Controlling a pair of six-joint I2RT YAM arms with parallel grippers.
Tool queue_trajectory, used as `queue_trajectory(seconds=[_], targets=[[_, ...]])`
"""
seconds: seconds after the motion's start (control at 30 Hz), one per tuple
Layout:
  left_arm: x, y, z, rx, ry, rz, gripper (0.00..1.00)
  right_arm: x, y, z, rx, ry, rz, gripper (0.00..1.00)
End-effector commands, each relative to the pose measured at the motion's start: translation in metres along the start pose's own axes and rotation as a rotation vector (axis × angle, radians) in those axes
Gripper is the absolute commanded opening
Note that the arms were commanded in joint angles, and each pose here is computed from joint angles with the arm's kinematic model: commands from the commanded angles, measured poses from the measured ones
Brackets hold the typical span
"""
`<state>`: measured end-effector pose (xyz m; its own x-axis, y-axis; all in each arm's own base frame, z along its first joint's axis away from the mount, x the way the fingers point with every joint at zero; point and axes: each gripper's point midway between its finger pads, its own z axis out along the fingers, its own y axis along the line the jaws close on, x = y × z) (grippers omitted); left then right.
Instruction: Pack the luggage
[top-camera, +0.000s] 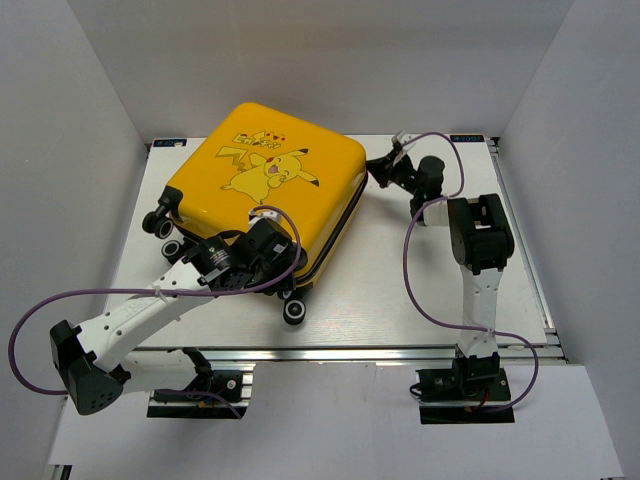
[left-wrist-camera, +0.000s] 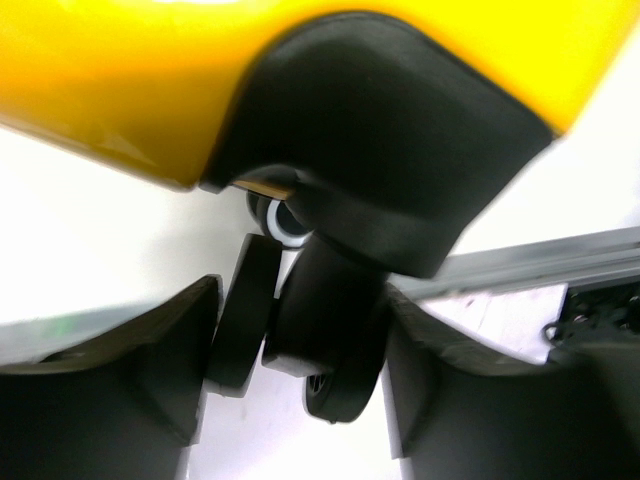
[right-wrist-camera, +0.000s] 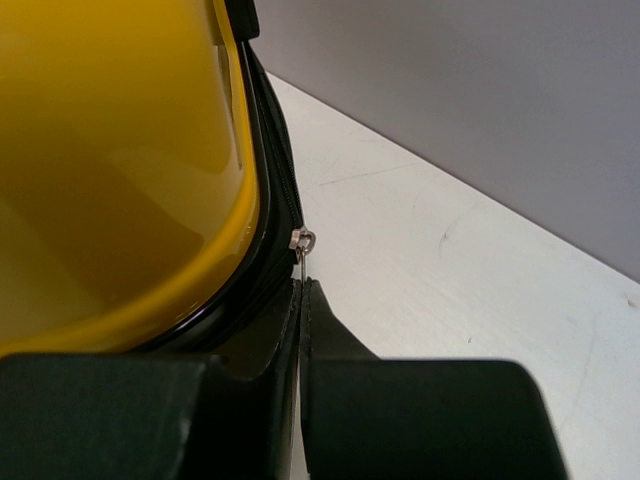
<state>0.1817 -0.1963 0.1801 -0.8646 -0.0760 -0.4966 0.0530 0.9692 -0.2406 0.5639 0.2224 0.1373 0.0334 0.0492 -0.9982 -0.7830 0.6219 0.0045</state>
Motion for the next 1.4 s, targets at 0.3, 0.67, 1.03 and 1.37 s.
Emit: queue_trajectory(seconds=[0.3, 0.67, 1.03, 1.37], targets=[[-0.079, 0.039, -0.075, -0.270, -0.280, -0.187, 0.98, -0.047, 0.121, -0.126, 0.097, -0.073, -0.183, 0.00], [-0.155, 0.107, -0.037, -0.615, -0.395, -0.457, 0.98, -0.034, 0.122, -0.161, 0.284, 0.018, -0.131, 0.00], [-0.180, 0.245, -0.043, -0.743, -0.410, -0.908, 0.98, -0.037, 0.117, -0.160, 0.305, 0.032, -0.115, 0.00], [-0.205, 0.257, 0.025, -0.488, -0.387, -1.070, 0.98, -0.035, 0.122, -0.155, 0.268, 0.055, -0.095, 0.00]])
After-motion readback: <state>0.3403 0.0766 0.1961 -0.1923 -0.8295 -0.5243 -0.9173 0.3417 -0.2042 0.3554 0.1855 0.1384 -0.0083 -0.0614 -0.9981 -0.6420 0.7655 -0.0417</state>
